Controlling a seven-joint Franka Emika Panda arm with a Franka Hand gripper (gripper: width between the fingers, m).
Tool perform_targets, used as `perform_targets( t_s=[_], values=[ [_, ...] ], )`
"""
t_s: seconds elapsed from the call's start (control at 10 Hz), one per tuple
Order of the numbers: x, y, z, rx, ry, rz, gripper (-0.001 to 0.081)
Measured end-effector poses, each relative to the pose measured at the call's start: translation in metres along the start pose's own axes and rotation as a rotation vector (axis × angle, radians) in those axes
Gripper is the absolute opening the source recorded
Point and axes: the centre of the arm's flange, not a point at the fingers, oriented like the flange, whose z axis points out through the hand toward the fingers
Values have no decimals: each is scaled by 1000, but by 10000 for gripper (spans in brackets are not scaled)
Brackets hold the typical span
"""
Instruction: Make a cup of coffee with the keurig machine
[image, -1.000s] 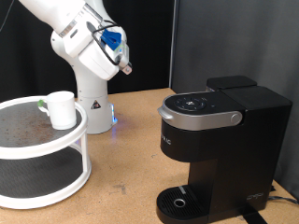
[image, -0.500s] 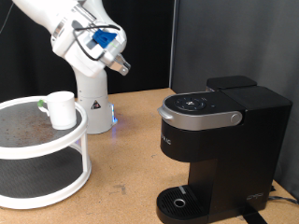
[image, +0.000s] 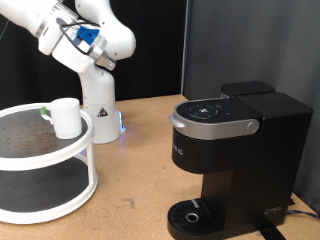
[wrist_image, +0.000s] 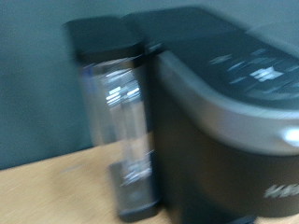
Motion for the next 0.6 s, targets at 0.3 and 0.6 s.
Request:
perform_targets(
  t_s=[0.3, 0.6],
  values=[
    [-5, 1, -7, -11, 21, 12, 3],
    [-21, 6, -26, -68, 186, 90, 3]
  ],
)
